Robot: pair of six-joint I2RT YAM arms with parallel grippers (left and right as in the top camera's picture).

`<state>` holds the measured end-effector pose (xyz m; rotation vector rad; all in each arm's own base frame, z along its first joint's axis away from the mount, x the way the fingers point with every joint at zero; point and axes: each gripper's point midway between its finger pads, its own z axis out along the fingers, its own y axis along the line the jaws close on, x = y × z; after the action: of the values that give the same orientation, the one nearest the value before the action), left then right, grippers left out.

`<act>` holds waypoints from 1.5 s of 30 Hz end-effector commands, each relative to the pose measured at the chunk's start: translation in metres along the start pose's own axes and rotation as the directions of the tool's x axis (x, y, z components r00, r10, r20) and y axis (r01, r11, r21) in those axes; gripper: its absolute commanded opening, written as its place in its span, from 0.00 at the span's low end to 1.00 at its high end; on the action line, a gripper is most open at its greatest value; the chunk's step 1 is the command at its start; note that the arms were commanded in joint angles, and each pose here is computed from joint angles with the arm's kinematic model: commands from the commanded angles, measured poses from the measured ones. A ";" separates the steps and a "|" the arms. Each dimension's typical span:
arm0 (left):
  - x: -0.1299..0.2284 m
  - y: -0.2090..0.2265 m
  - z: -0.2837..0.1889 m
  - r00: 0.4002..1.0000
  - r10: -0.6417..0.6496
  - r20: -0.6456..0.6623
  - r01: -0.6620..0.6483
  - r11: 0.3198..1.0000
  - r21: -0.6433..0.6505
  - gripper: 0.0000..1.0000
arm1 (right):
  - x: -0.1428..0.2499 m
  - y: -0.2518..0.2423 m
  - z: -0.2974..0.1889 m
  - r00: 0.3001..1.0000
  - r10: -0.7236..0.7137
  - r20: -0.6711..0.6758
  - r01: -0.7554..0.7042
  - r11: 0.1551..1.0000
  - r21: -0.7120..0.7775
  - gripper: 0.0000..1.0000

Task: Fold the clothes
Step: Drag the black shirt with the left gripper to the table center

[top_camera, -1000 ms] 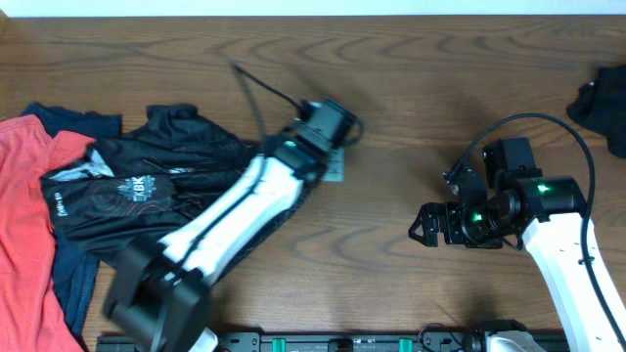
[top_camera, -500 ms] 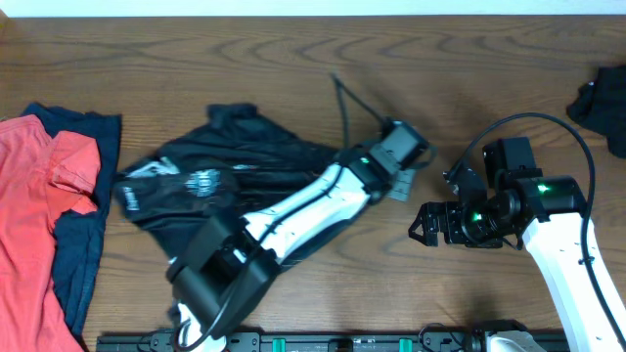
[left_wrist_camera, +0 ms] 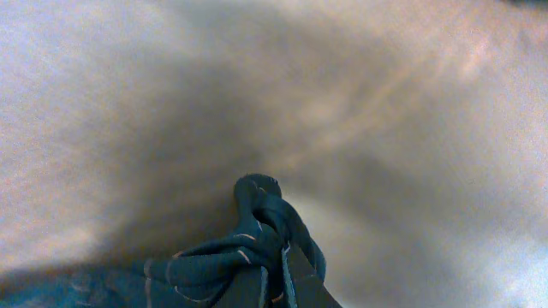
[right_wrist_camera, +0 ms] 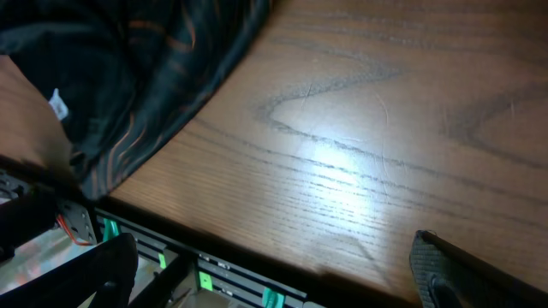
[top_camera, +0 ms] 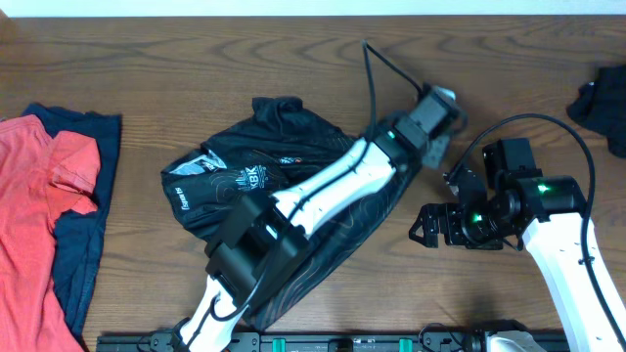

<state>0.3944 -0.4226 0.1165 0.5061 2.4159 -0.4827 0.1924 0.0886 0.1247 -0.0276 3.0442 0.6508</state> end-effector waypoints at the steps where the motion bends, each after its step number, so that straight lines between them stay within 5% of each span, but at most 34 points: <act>1: -0.055 0.050 -0.013 0.991 -0.007 0.132 0.023 0.992 -0.123 0.06 | 0.000 0.006 -0.003 0.999 -0.037 0.001 0.037 0.999 -0.004 0.99; 11: -0.154 0.209 -0.064 0.904 -0.105 0.414 0.241 0.926 -0.290 0.06 | 0.002 0.006 -0.003 0.999 -0.033 -0.007 0.033 0.999 -0.003 0.99; 20: -0.195 0.251 -0.099 0.834 -0.126 0.537 0.304 0.917 -0.258 0.06 | 0.007 0.006 -0.003 1.000 0.003 -0.027 -0.003 1.000 -0.001 0.99; 21: -0.193 0.249 -0.097 0.841 -0.128 0.526 0.298 0.921 -0.251 0.09 | 0.007 0.006 -0.003 1.000 0.003 -0.027 -0.003 1.000 -0.001 0.99; 22: -0.190 0.247 -0.095 0.848 -0.131 0.513 0.292 0.924 -0.247 0.24 | 0.007 0.006 -0.003 1.000 0.010 -0.027 -0.010 1.000 -0.001 0.99; 25: -0.181 0.242 -0.089 0.869 -0.138 0.475 0.279 0.930 -0.241 0.86 | 0.007 0.006 -0.003 1.000 0.014 -0.027 -0.014 1.000 -0.001 0.99; 26: -0.179 0.242 -0.088 0.874 -0.139 0.465 0.278 0.929 -0.245 0.98 | 0.007 0.006 -0.003 1.000 0.014 -0.027 -0.014 1.000 -0.001 0.99; 34: -0.142 0.244 -0.076 0.924 -0.188 0.333 0.288 0.914 -0.285 0.98 | 0.007 0.006 -0.003 1.000 0.013 -0.027 -0.013 1.000 0.000 0.99; 39: -0.088 0.233 -0.065 0.968 -0.223 0.117 0.249 0.913 -0.324 0.98 | -0.001 -0.009 -0.002 1.000 0.007 -0.004 -0.007 0.997 0.082 0.99; 45: -0.023 0.237 -0.074 0.938 -0.330 -0.108 0.260 0.873 -0.413 0.98 | -0.014 -0.015 0.011 0.997 0.070 -0.017 -0.068 0.994 0.088 0.99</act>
<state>0.4904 -0.1960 0.1327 0.0547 2.6524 -0.0649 0.1999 0.0789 0.1132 0.0270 3.0803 0.5525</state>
